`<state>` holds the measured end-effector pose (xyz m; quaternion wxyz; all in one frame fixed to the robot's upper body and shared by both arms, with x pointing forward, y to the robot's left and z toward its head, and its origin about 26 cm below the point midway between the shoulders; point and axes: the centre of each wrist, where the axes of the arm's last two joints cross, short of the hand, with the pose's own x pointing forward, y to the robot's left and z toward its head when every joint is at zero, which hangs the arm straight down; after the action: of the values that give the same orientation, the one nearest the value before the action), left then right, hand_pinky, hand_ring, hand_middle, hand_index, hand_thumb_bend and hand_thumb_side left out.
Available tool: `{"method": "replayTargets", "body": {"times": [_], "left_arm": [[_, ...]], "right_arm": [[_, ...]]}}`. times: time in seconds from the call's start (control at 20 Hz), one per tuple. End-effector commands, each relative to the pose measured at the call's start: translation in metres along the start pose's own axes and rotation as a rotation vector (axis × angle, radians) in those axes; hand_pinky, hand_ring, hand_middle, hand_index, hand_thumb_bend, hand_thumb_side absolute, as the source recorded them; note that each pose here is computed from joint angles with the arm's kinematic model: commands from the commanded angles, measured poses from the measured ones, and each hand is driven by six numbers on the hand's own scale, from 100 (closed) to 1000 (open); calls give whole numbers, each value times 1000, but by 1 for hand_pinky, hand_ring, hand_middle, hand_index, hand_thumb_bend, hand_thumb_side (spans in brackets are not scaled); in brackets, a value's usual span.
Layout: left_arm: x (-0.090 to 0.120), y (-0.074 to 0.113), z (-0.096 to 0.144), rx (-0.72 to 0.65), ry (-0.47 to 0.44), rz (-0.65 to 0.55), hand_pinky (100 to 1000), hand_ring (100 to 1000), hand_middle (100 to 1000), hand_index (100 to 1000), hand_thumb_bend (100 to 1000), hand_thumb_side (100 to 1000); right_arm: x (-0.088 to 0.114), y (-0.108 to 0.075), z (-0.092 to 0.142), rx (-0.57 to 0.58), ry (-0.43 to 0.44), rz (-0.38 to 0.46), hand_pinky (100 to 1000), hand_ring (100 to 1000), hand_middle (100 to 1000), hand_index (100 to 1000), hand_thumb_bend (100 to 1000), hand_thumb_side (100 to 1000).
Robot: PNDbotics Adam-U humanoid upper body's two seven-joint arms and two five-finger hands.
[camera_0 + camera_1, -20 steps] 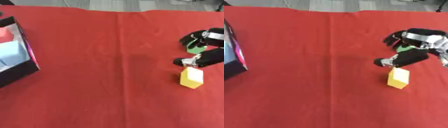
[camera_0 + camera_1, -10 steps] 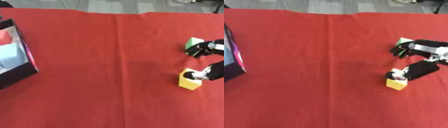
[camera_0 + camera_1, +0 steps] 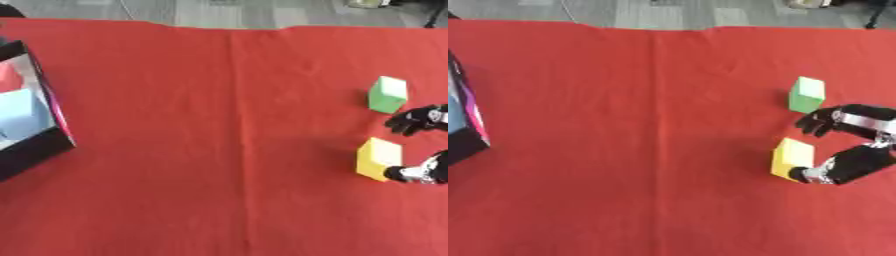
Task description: Pick up the objects with one hand, pass them to the other hand, and then place them into the box on the other side of the table.
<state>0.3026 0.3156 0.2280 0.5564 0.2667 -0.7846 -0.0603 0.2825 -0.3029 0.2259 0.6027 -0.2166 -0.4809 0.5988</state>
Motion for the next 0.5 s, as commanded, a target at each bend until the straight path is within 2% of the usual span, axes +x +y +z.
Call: {"method": "replayTargets", "body": {"times": [0.05, 0.5], "left_arm": [[6, 5, -2, 11, -23, -17, 814, 742, 707, 773, 100, 892], [5, 4, -1, 14, -17, -12, 814, 742, 708, 773, 100, 895]], "right_arm": [[-1, -8, 8, -20, 24, 45, 968, 872, 822, 905, 487, 378], [0, -6, 7, -56, 69, 54, 969, 872, 826, 911, 484, 380]]}}
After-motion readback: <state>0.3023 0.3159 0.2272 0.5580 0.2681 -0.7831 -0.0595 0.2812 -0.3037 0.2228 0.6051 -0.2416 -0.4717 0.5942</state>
